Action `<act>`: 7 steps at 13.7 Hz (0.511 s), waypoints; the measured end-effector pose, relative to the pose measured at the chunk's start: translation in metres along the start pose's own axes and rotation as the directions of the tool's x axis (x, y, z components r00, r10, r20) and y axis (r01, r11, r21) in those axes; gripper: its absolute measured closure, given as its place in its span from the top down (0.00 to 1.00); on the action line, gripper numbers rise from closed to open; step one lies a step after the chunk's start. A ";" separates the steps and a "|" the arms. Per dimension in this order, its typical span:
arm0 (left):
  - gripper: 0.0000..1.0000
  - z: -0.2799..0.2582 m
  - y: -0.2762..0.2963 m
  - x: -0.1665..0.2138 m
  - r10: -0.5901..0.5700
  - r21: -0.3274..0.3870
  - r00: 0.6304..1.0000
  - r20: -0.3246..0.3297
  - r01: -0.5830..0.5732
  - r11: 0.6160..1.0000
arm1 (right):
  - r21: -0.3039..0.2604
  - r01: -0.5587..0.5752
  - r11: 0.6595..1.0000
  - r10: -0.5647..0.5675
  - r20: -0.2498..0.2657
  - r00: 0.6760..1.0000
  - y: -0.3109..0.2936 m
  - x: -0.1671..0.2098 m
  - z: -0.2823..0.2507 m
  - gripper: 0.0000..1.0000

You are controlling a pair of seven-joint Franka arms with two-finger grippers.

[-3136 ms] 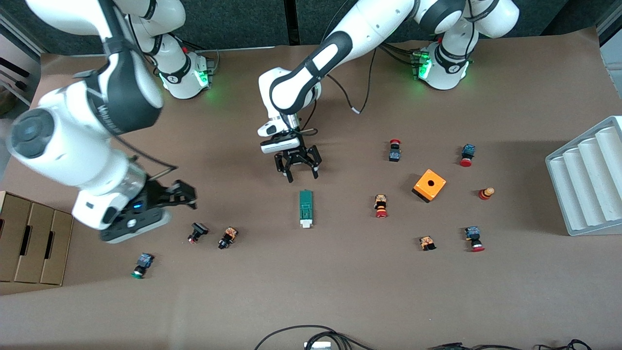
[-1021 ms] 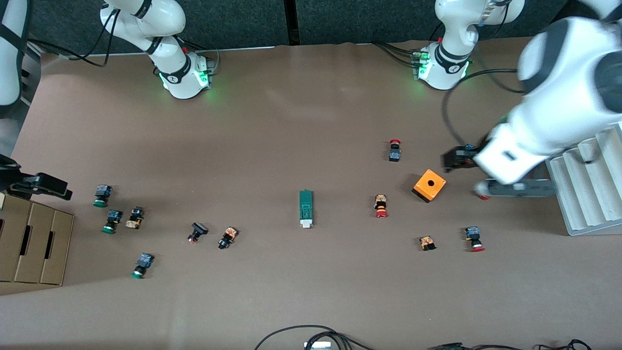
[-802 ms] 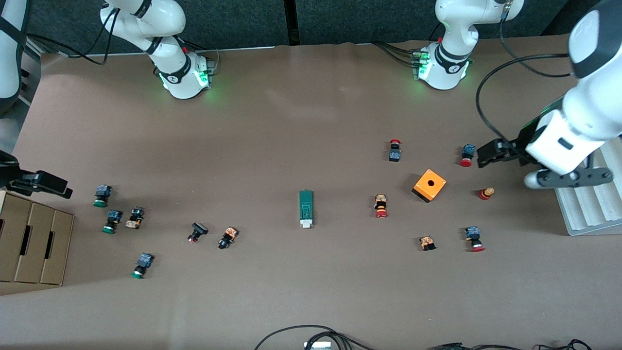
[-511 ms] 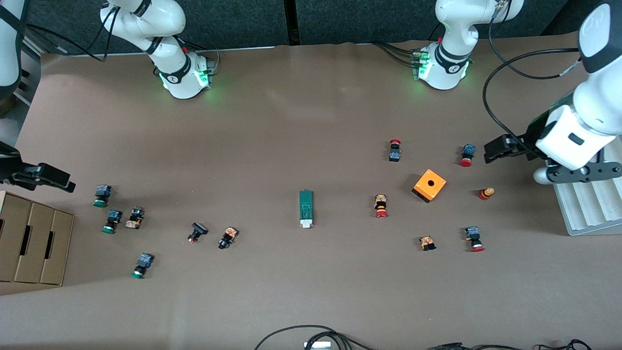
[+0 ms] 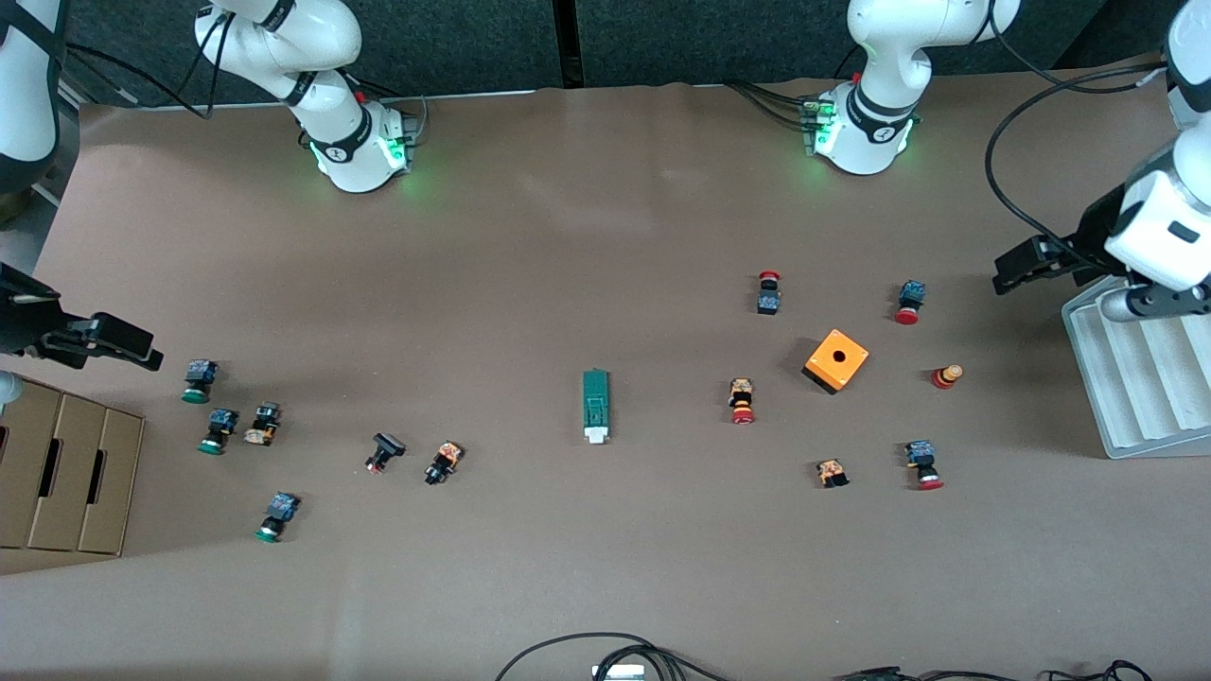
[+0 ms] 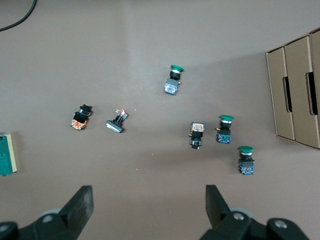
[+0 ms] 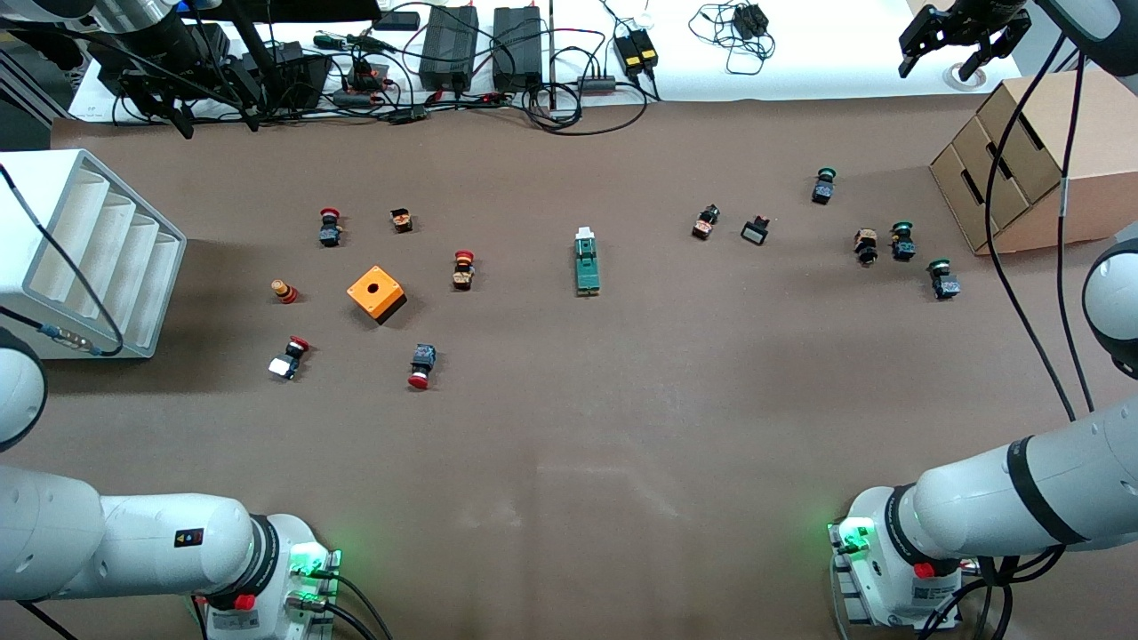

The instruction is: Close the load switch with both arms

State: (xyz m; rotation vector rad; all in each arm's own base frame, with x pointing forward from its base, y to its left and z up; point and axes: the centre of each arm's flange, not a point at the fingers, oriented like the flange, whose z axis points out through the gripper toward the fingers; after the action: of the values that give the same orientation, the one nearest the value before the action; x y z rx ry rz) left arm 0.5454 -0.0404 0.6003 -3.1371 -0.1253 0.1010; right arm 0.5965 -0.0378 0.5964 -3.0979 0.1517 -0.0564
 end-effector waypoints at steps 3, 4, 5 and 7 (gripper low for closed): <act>1.00 -0.002 0.019 -0.005 0.038 0.019 0.999 -0.008 -0.038 0.999 | 0.000 0.003 1.000 -0.003 0.004 1.000 -0.002 0.000 0.002 1.00; 1.00 -0.002 0.020 -0.005 0.039 0.019 0.999 -0.008 -0.039 0.999 | 0.000 0.010 1.000 -0.010 0.006 1.000 -0.006 0.000 0.003 1.00; 1.00 -0.002 0.020 -0.005 0.039 0.019 0.999 -0.008 -0.039 0.999 | 0.001 0.019 1.000 -0.019 0.010 1.000 -0.011 -0.001 0.005 1.00; 1.00 -0.002 0.019 -0.005 0.038 0.019 0.999 -0.007 -0.038 0.999 | 0.001 0.037 0.999 -0.037 0.035 0.999 -0.022 -0.003 0.011 1.00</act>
State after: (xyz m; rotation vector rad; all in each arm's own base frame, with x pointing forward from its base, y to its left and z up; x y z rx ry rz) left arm 0.5424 -0.0600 0.6023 -3.1209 -0.0641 0.0896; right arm 0.5962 -0.0149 0.5865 -3.0998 0.0925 -0.0031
